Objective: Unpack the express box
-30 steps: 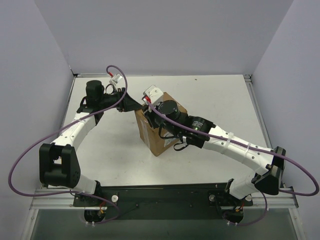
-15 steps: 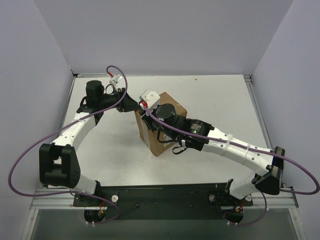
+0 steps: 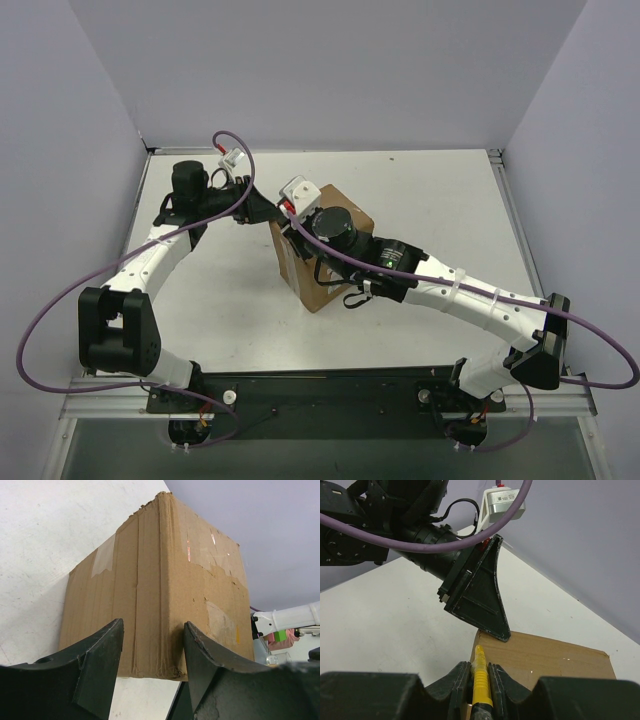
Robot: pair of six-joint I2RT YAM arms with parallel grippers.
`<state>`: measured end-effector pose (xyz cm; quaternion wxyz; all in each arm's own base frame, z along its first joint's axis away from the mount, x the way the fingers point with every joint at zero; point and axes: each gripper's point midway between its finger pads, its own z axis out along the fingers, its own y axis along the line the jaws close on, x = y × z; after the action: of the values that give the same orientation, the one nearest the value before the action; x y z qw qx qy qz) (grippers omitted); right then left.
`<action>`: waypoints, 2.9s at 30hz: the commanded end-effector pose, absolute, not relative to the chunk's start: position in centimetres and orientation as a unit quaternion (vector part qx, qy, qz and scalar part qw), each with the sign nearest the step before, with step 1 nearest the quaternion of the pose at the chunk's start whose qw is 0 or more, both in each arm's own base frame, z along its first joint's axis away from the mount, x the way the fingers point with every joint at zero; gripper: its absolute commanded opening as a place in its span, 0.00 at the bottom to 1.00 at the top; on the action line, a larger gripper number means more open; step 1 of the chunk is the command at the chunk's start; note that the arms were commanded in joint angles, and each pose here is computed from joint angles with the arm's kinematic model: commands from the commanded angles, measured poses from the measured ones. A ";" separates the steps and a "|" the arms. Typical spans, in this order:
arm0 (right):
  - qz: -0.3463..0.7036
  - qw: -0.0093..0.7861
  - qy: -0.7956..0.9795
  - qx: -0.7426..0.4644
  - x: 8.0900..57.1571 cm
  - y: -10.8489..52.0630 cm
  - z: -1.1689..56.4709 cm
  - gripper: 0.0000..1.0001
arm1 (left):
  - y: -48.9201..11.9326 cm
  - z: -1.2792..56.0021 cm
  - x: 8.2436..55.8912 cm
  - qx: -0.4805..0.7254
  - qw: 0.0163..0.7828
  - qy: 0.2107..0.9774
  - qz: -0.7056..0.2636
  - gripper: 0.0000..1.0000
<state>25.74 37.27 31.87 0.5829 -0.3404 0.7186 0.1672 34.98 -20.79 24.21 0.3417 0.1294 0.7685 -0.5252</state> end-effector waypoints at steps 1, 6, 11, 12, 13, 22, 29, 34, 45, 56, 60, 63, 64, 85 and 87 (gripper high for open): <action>0.177 0.618 0.699 -0.312 26.1 37.3 34.9 0.00 | -20.3 23.3 35.4 0.122 0.344 0.782 -0.506 0.60; 0.181 0.610 0.703 -0.319 26.0 37.6 34.5 0.00 | -20.3 23.2 35.5 0.121 0.345 0.782 -0.505 0.60; 0.179 0.600 0.712 -0.318 26.0 37.6 33.7 0.00 | -20.3 23.3 35.6 0.118 0.346 0.781 -0.506 0.59; 0.180 0.599 0.713 -0.317 26.0 37.6 33.6 0.00 | -20.4 23.3 35.6 0.117 0.346 0.781 -0.507 0.59; 0.179 0.597 0.715 -0.316 26.1 37.6 33.4 0.00 | -20.3 23.3 35.7 0.118 0.348 0.781 -0.506 0.59; 0.181 0.563 0.740 -0.319 25.6 37.2 31.5 0.00 | -20.2 23.2 35.8 0.115 0.349 0.783 -0.502 0.59; 0.177 0.533 0.760 -0.326 24.3 35.7 31.0 0.00 | -19.8 22.3 36.0 0.106 0.349 0.796 -0.483 0.56; 0.175 0.515 0.770 -0.333 23.4 34.9 30.4 0.00 | -19.4 21.5 36.1 0.099 0.348 0.806 -0.468 0.53; 0.167 0.493 0.782 -0.341 22.0 32.7 29.5 0.00 | -18.8 20.5 35.8 0.105 0.350 0.817 -0.446 0.50; 0.167 0.485 0.775 -0.369 22.0 31.2 28.5 0.00 | -18.8 19.4 36.1 0.120 0.344 0.822 -0.437 0.49; 0.163 0.483 0.776 -0.372 21.5 30.4 28.8 0.00 | -18.9 19.2 36.3 0.124 0.345 0.822 -0.435 0.48; 0.158 0.482 0.777 -0.373 21.4 29.6 28.9 0.00 | -18.9 19.2 36.4 0.126 0.344 0.822 -0.435 0.48; 0.158 0.483 0.777 -0.372 21.4 29.4 29.1 0.00 | -18.9 19.2 36.4 0.127 0.344 0.822 -0.435 0.48; 0.053 0.633 0.746 -0.200 35.7 21.0 39.2 0.00 | -21.4 34.9 38.1 0.232 0.476 0.682 -0.504 0.60; 0.035 0.635 0.745 -0.202 35.8 19.8 39.1 0.00 | -22.7 37.2 39.3 0.271 0.504 0.659 -0.487 0.61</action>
<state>34.78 21.97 37.71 0.6089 -0.2257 0.7574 0.0677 37.41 -20.95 32.69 0.4447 0.2028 0.7061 -0.5123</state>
